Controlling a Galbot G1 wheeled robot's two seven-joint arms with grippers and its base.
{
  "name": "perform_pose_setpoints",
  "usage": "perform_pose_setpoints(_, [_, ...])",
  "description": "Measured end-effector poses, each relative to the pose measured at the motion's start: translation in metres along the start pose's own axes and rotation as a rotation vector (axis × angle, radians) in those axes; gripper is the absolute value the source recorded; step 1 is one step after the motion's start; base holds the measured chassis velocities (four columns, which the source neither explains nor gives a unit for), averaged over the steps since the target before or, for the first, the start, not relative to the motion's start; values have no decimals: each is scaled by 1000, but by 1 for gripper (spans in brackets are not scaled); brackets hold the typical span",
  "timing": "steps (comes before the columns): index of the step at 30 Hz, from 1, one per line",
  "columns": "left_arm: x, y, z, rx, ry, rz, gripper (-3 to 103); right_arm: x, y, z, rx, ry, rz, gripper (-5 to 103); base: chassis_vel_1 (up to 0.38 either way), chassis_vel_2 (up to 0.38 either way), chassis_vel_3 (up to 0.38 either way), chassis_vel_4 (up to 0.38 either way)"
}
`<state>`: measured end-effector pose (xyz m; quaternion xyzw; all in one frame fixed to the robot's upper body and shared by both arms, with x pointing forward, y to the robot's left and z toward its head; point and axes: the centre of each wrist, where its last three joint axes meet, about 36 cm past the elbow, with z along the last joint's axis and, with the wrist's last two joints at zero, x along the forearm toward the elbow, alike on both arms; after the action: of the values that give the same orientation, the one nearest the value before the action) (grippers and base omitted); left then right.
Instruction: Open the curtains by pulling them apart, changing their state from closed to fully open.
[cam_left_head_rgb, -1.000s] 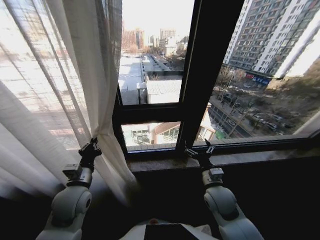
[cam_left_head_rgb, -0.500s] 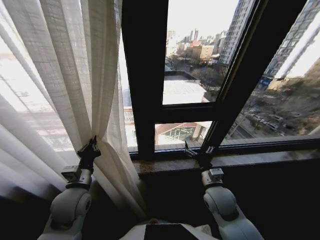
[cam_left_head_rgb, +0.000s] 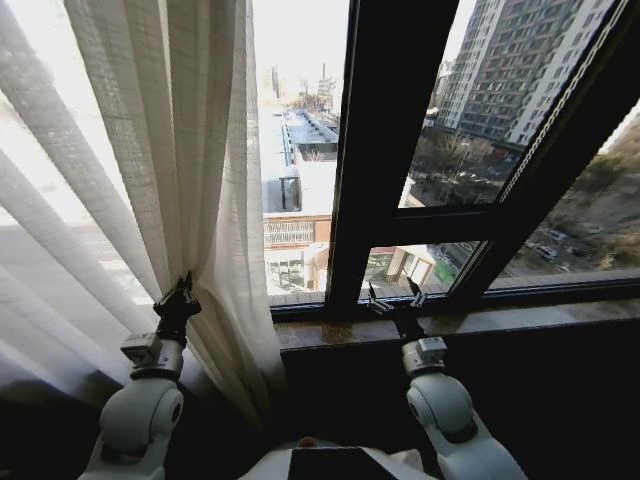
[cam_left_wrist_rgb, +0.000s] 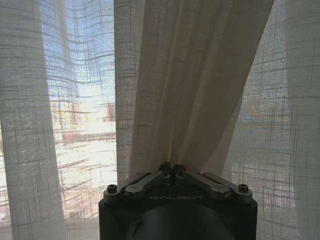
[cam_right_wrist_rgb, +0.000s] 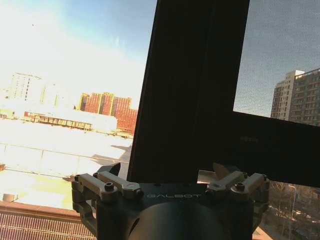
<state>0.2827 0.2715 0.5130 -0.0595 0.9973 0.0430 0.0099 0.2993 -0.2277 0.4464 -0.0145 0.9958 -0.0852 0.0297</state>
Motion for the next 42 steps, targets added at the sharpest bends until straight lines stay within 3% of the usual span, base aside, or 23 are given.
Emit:
perform_pose_setpoints(15, [1, -1, 0, 3, -5, -4, 0, 2, 1, -1, -3, -1, -2, 100, 361, 348, -363, -337])
perform_pose_setpoints(24, [0, -2, 3, 21, -11, -20, 0, 2, 7, 0, -47, -9, -22, 100, 308, 300, -303, -297])
perform_pose_setpoints(29, [0, -2, 3, 25, -11, -25, 0, 2, 8, 0, -85, -1, -38, 100, 93, 97, -61, -117])
perform_pose_setpoints(42, [-2, 3, 5, 30, -11, -46, 0, -2, 9, 5, -86, 6, -38, 100, -15, -19, 14, 9])
